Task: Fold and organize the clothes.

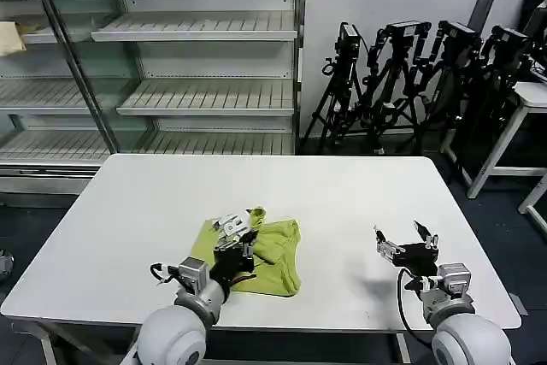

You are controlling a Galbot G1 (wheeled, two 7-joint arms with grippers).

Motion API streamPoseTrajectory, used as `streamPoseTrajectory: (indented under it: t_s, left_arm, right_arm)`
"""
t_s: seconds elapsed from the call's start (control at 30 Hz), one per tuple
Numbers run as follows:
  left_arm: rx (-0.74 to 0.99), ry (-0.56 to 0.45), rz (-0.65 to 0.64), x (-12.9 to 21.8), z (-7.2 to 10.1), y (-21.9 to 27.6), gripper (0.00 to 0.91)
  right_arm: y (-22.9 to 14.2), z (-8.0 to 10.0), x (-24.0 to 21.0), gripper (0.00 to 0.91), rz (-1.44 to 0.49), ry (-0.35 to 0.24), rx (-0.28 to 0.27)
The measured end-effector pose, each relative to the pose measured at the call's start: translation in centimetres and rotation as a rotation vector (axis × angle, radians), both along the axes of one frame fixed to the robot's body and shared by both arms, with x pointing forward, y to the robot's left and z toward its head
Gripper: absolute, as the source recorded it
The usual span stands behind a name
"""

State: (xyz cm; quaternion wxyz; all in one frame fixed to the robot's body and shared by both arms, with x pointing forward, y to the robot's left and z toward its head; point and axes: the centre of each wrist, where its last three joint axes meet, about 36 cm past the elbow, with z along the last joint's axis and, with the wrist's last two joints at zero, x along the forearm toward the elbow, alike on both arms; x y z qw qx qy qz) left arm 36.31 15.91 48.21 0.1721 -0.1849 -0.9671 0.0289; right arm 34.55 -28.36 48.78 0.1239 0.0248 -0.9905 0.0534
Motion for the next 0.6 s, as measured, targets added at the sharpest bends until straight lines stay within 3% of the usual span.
streamPoseTrajectory:
  t_s: [0.6]
  left_arm:
    - [-0.075, 0.054, -0.013, 1.7, -0.5, -2.3, 0.010]
  right_arm:
    - [-0.1, 0.1, -0.1, 0.907, -0.007, -0.007, 0.001]
